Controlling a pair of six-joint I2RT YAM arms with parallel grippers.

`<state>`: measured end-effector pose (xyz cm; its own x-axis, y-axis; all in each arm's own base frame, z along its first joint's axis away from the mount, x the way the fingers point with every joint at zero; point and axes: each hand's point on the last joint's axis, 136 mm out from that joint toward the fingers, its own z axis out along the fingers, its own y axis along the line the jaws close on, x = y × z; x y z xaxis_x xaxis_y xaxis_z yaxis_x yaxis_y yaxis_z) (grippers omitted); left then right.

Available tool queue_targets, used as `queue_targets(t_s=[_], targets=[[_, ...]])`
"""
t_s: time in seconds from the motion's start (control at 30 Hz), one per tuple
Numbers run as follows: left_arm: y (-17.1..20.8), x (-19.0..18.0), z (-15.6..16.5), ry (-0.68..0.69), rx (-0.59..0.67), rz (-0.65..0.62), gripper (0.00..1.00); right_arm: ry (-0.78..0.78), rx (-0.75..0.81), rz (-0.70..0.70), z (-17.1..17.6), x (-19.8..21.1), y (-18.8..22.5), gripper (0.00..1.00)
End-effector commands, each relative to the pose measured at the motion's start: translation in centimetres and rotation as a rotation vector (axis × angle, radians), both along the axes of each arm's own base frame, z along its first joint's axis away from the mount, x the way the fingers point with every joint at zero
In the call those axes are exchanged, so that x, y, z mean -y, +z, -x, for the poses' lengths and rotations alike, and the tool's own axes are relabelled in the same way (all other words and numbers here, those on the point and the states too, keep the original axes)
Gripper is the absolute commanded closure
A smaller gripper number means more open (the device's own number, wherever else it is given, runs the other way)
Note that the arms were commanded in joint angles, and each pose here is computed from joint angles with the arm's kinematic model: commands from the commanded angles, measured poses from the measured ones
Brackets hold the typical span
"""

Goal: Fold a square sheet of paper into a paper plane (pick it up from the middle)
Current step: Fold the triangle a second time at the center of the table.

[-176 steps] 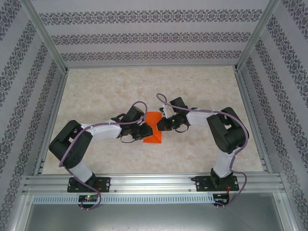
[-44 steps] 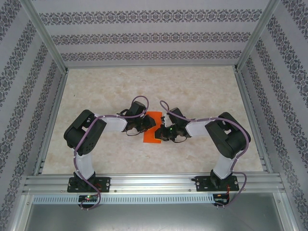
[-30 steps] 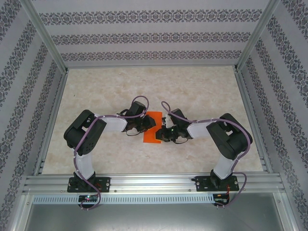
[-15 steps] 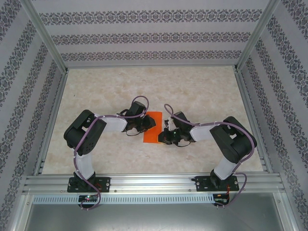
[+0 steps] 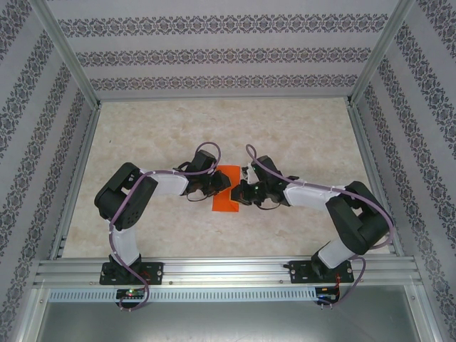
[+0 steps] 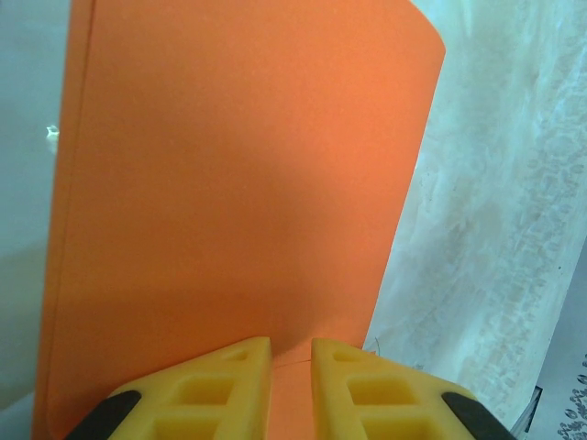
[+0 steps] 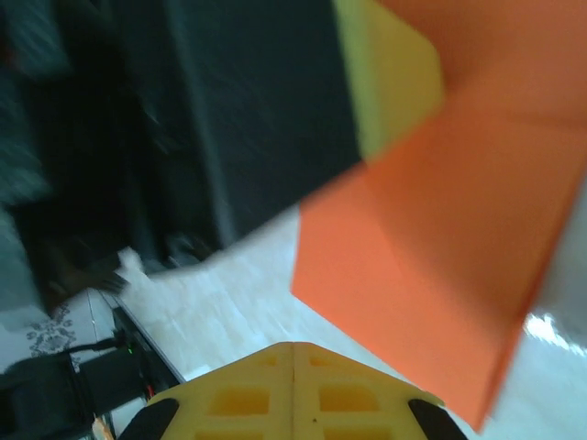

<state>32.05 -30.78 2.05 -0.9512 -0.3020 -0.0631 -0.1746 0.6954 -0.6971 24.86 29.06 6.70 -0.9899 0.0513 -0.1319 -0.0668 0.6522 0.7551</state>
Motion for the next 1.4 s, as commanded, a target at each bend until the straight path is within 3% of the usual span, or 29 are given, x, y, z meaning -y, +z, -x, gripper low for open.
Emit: queue_targets(t_s=[0.0,0.23,0.4,1.07,1.17,1.37], targets=[[-3.8,-1.9,2.6,-0.020,-0.097,-0.112,0.78,-0.032,-0.015,0.023,-1.3,-0.6,-1.4,0.93],[-3.7,-1.9,2.6,-0.022,-0.097,-0.108,0.78,-0.050,-0.140,0.110,0.6,1.1,-7.3,0.93],[-3.6,-2.0,2.6,-0.022,-0.094,-0.114,0.78,-0.066,-0.172,0.109,2.5,2.4,-8.1,0.93],[-3.7,-2.2,2.7,-0.024,-0.100,-0.133,0.78,-0.016,-0.208,0.146,6.7,4.9,-7.9,0.92],[-3.6,-2.2,2.7,-0.026,-0.099,-0.134,0.78,-0.025,-0.193,0.145,6.3,5.0,-7.1,0.92],[-3.4,-2.2,2.7,-0.030,-0.095,-0.129,0.78,-0.042,-0.056,0.064,3.3,3.2,-1.8,0.91]])
